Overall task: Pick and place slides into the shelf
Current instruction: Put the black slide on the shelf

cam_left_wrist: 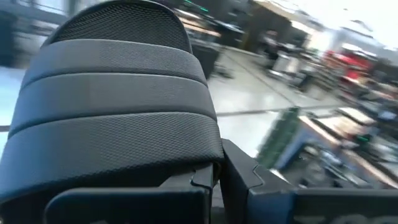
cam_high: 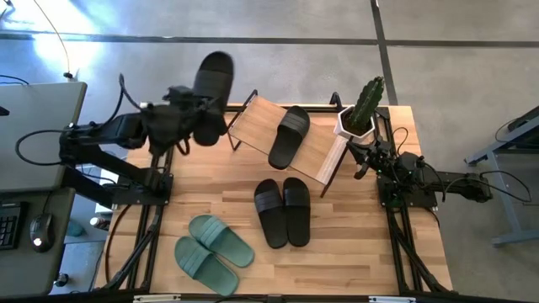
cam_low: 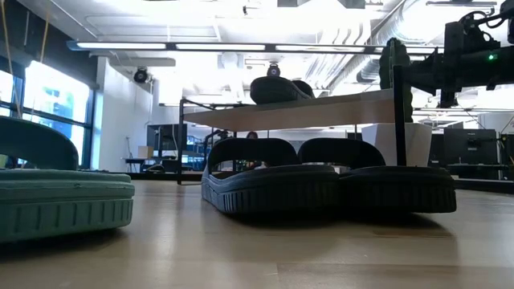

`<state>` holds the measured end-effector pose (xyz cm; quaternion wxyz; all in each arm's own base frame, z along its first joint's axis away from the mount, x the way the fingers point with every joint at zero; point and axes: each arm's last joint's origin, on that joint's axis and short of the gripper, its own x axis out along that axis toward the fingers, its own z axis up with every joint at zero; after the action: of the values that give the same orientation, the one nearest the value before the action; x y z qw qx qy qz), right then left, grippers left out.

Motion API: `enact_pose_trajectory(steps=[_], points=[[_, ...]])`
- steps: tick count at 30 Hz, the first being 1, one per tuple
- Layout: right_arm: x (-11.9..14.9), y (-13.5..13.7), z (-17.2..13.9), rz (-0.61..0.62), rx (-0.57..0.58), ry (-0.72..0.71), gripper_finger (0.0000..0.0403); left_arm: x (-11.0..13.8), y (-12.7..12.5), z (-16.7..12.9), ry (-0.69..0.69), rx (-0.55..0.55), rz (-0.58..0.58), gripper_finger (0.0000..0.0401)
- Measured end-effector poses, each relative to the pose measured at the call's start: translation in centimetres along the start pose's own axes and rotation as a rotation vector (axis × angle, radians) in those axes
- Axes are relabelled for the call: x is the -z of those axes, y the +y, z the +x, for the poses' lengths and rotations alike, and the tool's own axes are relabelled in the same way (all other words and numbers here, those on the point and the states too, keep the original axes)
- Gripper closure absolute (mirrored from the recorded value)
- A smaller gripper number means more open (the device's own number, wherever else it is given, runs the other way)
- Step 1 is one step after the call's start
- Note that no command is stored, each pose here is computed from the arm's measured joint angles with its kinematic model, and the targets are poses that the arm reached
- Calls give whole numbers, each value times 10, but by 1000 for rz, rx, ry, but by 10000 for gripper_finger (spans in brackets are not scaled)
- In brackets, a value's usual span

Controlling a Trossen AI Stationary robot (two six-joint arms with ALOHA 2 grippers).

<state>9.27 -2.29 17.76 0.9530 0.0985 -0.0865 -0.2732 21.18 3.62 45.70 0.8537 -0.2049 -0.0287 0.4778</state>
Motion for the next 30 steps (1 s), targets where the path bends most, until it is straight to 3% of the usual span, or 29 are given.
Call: enact_pose_trajectory(steps=[8,14,22,30], points=[[0,0,0,0,0,-1,402,-2,11,57,121,128,-42,401],[0,0,0,68,2,-1,402,27,7,119,248,179,-34,401],[0,0,0,77,12,1,402,75,4,169,402,152,9,401],[1,-1,0,73,20,7,402,97,7,184,448,53,33,401]])
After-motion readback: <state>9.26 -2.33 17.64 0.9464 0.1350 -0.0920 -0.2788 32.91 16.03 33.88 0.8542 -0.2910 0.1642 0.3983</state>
